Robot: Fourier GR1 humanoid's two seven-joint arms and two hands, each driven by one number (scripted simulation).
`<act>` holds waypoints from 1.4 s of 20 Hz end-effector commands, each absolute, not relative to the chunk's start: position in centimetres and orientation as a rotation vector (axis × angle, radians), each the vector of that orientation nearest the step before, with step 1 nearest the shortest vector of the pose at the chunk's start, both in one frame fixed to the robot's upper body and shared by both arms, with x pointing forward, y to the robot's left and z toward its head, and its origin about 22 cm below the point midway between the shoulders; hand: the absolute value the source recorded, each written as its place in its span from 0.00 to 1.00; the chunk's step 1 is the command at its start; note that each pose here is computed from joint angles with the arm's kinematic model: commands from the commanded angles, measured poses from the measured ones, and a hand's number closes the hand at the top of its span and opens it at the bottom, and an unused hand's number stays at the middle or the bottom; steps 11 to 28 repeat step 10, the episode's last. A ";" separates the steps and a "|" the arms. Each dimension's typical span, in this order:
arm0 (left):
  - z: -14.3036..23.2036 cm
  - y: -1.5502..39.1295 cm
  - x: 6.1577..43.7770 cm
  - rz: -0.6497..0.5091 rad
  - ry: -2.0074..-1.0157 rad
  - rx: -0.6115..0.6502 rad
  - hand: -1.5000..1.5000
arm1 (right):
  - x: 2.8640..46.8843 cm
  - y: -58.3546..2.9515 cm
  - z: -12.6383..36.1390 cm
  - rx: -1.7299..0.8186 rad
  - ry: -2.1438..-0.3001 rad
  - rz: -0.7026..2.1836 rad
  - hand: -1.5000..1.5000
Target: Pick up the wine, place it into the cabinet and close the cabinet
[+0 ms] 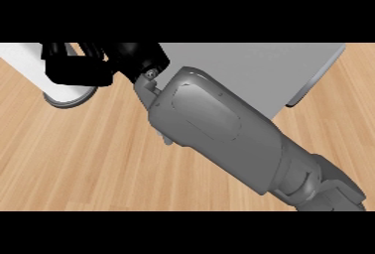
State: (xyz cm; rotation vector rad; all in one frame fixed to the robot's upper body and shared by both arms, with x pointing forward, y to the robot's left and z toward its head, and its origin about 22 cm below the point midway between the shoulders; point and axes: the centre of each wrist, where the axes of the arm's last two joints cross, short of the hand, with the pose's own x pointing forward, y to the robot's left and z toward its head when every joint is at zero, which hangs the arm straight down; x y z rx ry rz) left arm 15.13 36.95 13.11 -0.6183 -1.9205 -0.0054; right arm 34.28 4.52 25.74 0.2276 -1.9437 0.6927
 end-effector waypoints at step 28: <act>13.9 36.2 15.5 -0.004 -1.923 -0.628 1.00 | 41.0 -2.7 20.3 -0.037 -1.832 0.538 1.00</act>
